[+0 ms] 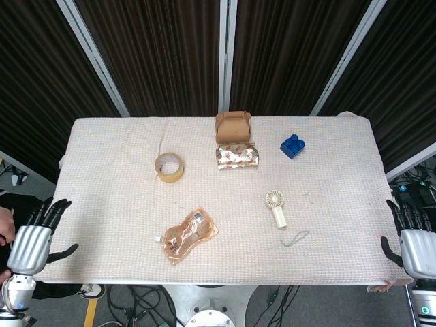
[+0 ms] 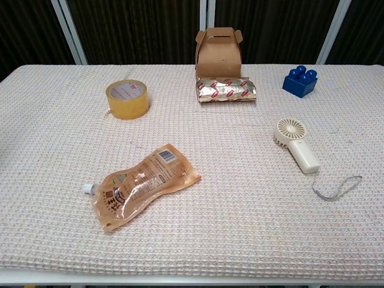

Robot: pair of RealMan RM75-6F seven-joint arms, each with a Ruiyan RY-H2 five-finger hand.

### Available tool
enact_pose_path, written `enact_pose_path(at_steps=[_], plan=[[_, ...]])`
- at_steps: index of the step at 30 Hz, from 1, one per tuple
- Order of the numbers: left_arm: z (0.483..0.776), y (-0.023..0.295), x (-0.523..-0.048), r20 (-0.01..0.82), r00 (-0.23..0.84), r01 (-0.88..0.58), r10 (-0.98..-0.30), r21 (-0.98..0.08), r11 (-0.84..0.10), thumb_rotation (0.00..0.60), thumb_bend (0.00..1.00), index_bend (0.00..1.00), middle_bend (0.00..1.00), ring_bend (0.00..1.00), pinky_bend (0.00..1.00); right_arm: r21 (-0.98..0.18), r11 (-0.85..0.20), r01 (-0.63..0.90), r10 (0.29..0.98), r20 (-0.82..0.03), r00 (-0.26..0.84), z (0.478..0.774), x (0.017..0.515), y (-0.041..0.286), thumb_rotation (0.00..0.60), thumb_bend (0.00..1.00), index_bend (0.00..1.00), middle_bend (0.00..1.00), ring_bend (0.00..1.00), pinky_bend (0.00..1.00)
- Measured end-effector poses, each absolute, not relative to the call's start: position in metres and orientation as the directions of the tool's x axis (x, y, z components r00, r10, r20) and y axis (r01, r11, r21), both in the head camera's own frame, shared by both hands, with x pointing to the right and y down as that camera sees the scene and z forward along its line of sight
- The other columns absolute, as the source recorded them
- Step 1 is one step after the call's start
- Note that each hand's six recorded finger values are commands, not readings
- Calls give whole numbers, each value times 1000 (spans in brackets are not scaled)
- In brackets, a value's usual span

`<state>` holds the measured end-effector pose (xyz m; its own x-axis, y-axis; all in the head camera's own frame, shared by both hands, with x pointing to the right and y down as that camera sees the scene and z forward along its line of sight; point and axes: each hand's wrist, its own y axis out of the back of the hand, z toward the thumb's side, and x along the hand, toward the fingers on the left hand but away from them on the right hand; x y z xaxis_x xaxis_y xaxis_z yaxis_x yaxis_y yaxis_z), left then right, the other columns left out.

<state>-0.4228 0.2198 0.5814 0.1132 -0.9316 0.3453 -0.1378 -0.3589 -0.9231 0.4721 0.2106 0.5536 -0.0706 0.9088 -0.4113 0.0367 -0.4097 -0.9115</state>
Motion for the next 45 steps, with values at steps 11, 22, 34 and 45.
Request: enact_pose_path(at_steps=[11, 22, 34, 45], plan=[[582, 220, -424, 347, 109, -135, -931, -923, -360, 600, 0, 123, 116, 52, 158, -917, -398, 38, 915, -400, -54, 553, 470, 210, 600, 327, 0, 0, 0, 0], [582, 218, -422, 350, 115, -137, -930, -921, -364, 600, 0, 123, 116, 52, 158, -911, -412, 33, 908, -413, -62, 557, 468, 210, 600, 1000, 0, 111, 47, 72], [588, 223, -422, 369, 118, -152, -922, -911, -384, 600, 0, 123, 117, 52, 158, -865, -501, -41, 866, -501, -6, 585, 446, 214, 600, 1000, 0, 820, 779, 680], [594, 225, -427, 381, 111, -145, -918, -907, -394, 600, 0, 123, 116, 52, 158, -779, -621, -87, 770, -627, 117, 637, 393, 216, 600, 1000, 0, 864, 814, 683]])
